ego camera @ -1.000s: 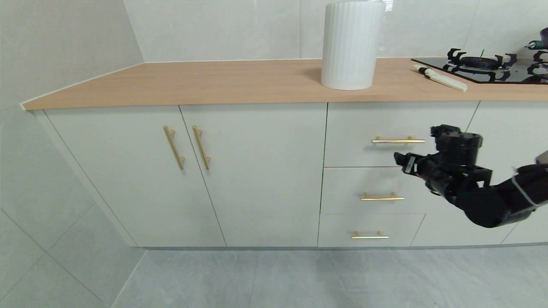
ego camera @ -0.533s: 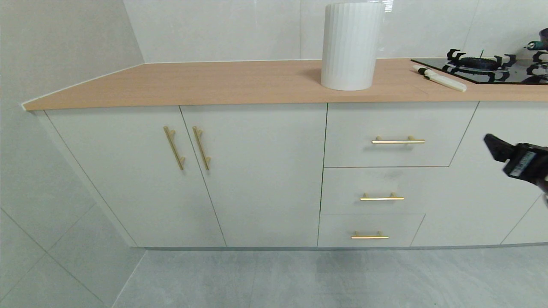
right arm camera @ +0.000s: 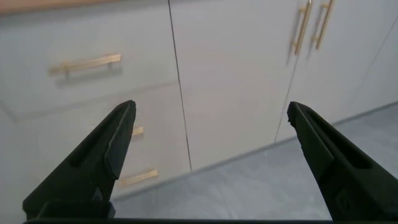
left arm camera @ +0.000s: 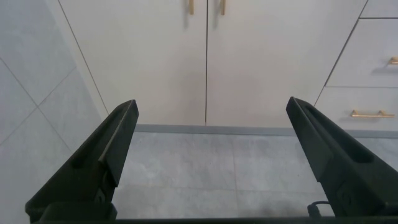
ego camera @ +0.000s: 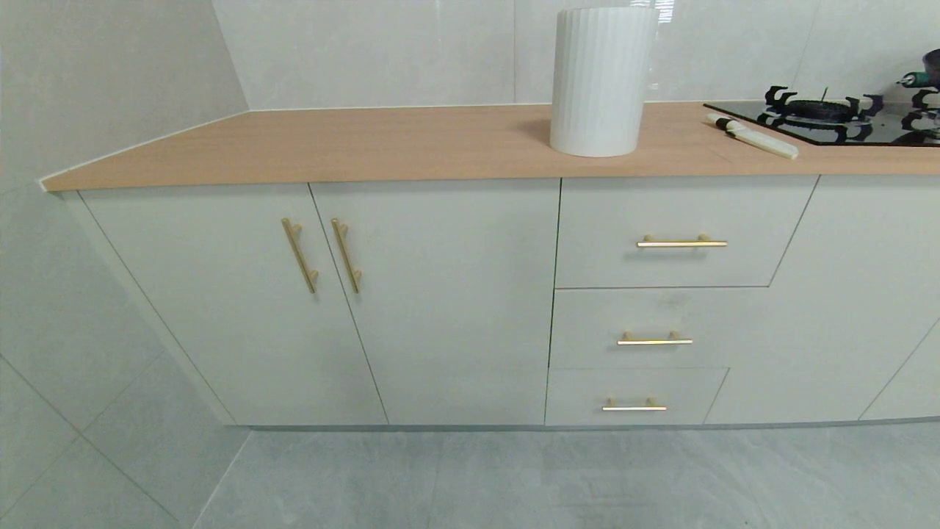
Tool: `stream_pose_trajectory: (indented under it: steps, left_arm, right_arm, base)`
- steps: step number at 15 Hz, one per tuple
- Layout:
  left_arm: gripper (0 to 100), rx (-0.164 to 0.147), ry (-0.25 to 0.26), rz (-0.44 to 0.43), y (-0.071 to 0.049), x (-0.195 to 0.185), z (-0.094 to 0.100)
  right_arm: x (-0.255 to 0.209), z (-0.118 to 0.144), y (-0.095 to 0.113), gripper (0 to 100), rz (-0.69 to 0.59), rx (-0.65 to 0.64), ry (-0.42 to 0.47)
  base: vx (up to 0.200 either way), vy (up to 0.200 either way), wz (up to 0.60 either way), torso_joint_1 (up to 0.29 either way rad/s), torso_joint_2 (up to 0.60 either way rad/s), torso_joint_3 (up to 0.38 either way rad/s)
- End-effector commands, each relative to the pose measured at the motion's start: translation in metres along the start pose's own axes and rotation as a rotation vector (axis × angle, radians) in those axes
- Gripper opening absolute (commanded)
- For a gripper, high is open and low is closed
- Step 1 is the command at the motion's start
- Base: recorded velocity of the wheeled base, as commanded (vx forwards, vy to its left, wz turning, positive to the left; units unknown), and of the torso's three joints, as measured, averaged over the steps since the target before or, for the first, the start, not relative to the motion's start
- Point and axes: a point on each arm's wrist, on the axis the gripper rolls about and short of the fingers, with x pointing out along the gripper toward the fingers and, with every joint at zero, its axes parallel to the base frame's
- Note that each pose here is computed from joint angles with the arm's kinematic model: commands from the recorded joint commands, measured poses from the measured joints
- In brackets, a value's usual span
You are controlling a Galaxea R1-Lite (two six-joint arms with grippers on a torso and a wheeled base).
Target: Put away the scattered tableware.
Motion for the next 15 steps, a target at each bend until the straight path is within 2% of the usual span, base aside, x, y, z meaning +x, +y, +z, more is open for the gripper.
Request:
stream_pose_trajectory:
  steps: [1,3,6,7,9,14,15]
  left_arm:
    - [100,0.0,0.0,0.001,0.0,0.0,0.0]
    - [100,0.0,0.0,0.001,0.0,0.0,0.0]
    - [100,0.0,0.0,0.001,0.0,0.0,0.0]
    - [100,0.0,0.0,0.001,0.0,0.0,0.0]
    - [100,0.0,0.0,0.001,0.0,0.0,0.0]
    - [100,0.0,0.0,0.001,0.0,0.0,0.0]
    - [100,0.0,0.0,0.001,0.0,0.0,0.0]
  right_arm:
    - [-0.051,-0.035,-0.018,100,0.053,0.015,-0.08]
    - [-0.056,-0.054,-0.019,100,0.122,0.015,-0.082]
    - [-0.05,-0.081,-0.016,100,0.187,0.008,-0.002]
    - [-0.049,-0.084,-0.013,100,0.283,0.025,0.014]
    - [-0.05,-0.084,-0.012,100,0.366,0.042,0.025]
    - [-0.05,-0.084,-0.012,100,0.355,0.035,0.023]
    - [-0.05,-0.088,-0.012,100,0.327,-0.025,0.046]
  base:
    - [0.0,0.0,0.0,0.0,0.0,0.0]
    - [0.0,0.0,0.0,0.0,0.0,0.0]
    - [0.0,0.0,0.0,0.0,0.0,0.0]
    - [0.0,0.0,0.0,0.0,0.0,0.0]
    - [0.0,0.0,0.0,0.0,0.0,0.0]
    - [0.0,0.0,0.0,0.0,0.0,0.0]
    - [0.0,0.0,0.0,0.0,0.0,0.0]
